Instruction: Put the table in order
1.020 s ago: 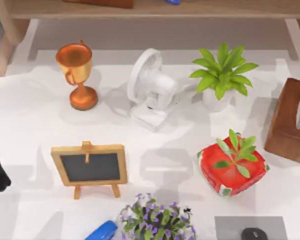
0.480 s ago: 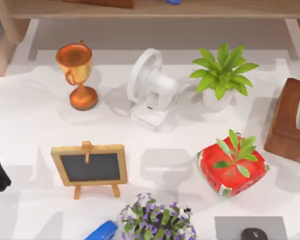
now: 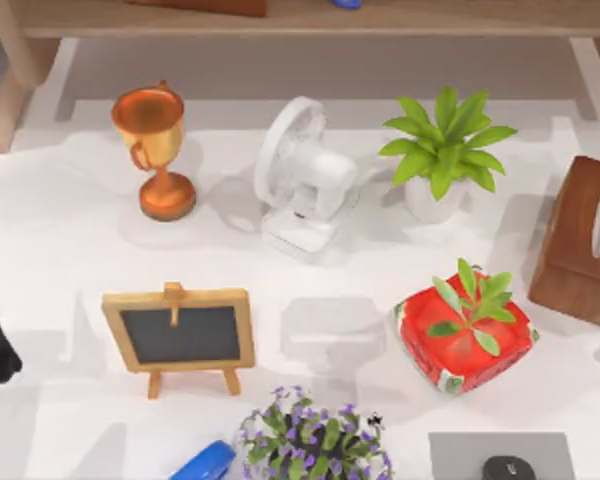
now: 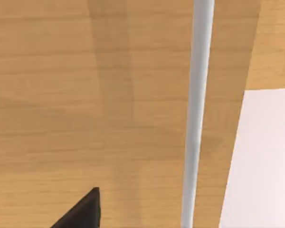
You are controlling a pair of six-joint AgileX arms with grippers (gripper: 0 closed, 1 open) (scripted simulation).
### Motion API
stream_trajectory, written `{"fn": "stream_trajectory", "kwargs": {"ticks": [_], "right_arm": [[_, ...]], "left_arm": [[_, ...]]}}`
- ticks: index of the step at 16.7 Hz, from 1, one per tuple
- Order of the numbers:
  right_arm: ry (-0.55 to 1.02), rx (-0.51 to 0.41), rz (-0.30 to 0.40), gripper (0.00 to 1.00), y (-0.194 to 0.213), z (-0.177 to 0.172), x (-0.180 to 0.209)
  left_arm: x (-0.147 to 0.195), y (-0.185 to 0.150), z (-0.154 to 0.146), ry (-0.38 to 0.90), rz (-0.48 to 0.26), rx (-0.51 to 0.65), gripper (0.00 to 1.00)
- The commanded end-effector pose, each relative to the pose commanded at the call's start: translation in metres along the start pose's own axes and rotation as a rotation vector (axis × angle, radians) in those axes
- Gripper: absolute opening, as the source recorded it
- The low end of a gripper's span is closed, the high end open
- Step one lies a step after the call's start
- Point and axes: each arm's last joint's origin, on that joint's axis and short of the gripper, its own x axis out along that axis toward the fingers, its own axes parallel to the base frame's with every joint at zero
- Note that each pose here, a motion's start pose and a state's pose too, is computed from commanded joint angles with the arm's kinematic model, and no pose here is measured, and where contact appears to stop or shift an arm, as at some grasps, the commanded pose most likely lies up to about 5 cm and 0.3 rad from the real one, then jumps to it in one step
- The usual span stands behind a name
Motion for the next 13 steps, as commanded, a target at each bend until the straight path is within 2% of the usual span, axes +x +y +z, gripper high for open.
{"fn": "stream_trajectory", "kwargs": {"ticks": [3, 9, 13], "right_arm": [[0.001, -0.047, 0.015, 1.0, 0.008, 0.003, -0.002], [0.002, -0.046, 0.013, 1.0, 0.007, 0.002, -0.001], [0.001, -0.047, 0.015, 1.0, 0.008, 0.002, 0.017]], "left_arm": [[0.0, 0.0, 0.0, 0.0, 0.0, 0.0, 1.0], [0.0, 0.0, 0.0, 0.0, 0.0, 0.0, 1.0], [0.0, 0.0, 0.0, 0.0, 0.0, 0.0, 1.0]]}}
